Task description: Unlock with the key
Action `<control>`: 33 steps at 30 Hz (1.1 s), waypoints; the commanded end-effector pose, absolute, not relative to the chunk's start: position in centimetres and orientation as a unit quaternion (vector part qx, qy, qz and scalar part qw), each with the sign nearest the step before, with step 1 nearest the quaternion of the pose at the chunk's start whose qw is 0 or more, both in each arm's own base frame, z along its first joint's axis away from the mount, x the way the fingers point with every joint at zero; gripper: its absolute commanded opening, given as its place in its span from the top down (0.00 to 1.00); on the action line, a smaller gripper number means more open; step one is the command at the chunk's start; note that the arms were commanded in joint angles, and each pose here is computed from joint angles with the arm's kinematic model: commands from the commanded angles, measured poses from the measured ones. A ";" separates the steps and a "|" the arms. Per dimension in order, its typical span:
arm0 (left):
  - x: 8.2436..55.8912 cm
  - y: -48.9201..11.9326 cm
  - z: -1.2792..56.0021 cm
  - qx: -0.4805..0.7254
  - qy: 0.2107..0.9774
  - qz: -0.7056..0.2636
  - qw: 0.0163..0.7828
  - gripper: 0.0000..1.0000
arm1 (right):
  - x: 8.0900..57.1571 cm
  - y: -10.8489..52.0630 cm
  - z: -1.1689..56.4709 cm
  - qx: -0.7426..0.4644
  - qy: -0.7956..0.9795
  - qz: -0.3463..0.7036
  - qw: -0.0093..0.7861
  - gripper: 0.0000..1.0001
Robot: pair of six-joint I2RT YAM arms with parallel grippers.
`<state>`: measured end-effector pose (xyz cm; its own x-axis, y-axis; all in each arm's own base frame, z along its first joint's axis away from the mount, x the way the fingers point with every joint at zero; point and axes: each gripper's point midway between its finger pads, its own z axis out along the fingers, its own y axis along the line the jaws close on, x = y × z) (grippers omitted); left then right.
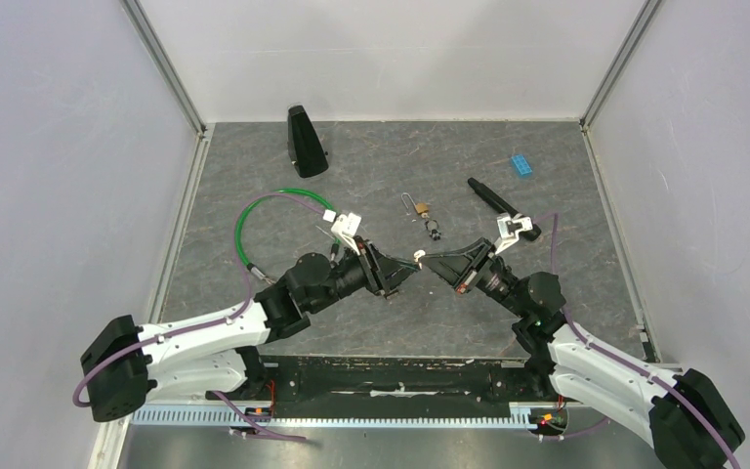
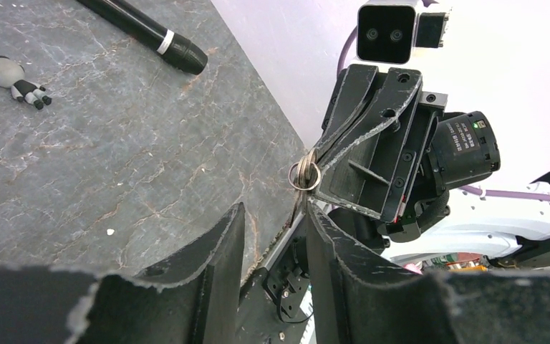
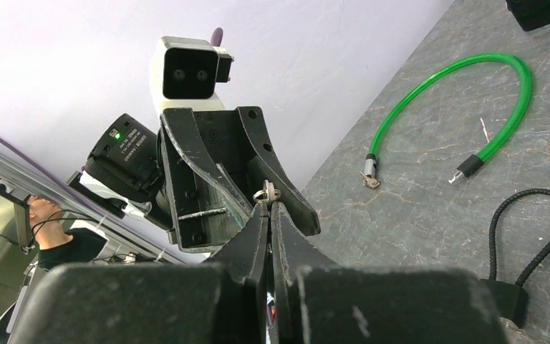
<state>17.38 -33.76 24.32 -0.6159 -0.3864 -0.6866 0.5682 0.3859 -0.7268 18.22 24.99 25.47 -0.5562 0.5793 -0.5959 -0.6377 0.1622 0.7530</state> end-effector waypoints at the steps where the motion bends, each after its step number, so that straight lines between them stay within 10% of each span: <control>1: 16.8 -34.5 26.5 0.060 0.684 -0.586 0.431 0.60 | 17.9 24.7 26.7 -0.026 0.577 0.658 0.483 1.00; 13: 16.6 -34.4 26.9 0.058 0.679 -0.590 0.432 0.98 | 17.8 24.7 26.2 -0.032 0.581 0.651 0.487 1.00; 22: 19.0 -28.9 22.6 0.078 0.808 -0.364 0.458 0.98 | 20.3 22.8 24.2 -0.050 0.635 0.526 0.564 0.40; 33: 17.3 -23.1 19.2 0.300 0.886 -0.101 0.339 0.98 | 20.0 23.0 24.7 -0.264 0.620 0.392 0.627 0.28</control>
